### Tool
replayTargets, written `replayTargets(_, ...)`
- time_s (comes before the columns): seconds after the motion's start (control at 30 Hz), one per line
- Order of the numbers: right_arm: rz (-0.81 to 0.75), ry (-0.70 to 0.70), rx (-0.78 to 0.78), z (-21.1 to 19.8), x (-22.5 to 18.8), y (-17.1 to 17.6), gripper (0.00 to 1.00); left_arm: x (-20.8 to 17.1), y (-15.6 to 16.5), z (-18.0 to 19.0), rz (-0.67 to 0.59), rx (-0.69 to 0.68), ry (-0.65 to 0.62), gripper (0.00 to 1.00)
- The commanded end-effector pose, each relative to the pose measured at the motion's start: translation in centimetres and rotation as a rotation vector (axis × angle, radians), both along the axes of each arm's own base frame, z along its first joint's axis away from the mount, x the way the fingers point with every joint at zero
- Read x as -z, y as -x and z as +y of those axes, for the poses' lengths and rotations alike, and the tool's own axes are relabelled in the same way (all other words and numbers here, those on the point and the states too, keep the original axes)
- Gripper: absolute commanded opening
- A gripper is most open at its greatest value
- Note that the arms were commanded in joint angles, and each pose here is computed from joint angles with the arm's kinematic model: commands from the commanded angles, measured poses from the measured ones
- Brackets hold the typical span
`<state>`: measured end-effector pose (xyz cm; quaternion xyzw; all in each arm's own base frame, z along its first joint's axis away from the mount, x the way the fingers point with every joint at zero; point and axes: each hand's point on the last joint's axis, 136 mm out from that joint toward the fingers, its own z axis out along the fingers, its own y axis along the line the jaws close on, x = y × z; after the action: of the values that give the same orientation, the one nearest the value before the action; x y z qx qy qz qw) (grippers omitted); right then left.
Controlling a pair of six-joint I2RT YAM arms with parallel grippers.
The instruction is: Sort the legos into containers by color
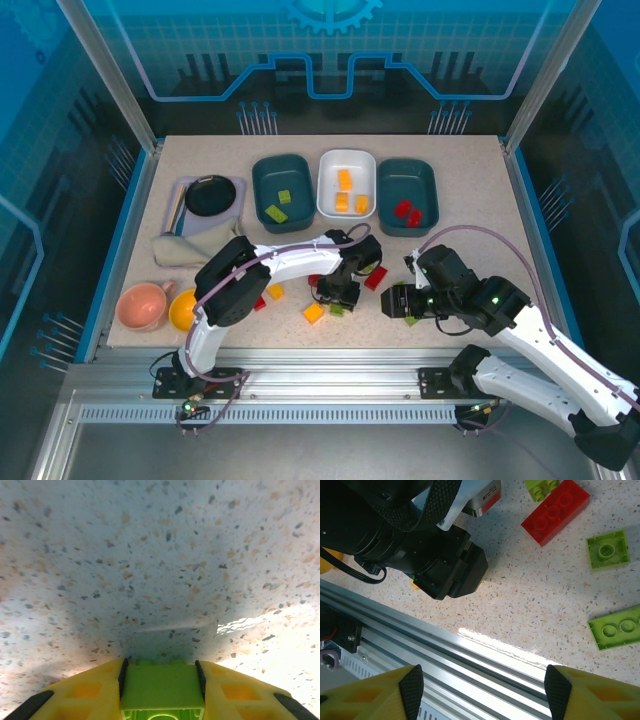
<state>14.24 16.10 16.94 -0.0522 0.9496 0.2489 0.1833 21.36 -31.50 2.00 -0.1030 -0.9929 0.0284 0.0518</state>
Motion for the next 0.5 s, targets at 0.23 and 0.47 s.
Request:
replayTargets(0.23,-0.215,-0.182,-0.129,4.7,-6.5,-3.5,0.67,-11.4,-10.1,3.8,-0.237,-0.202,0.145,0.32)
replayTargets(0.47,-0.277,-0.240,-0.159,8.2,-8.6,-8.7,0.67,-12.7,-19.1,9.5,-0.313,-0.445,0.227,0.32)
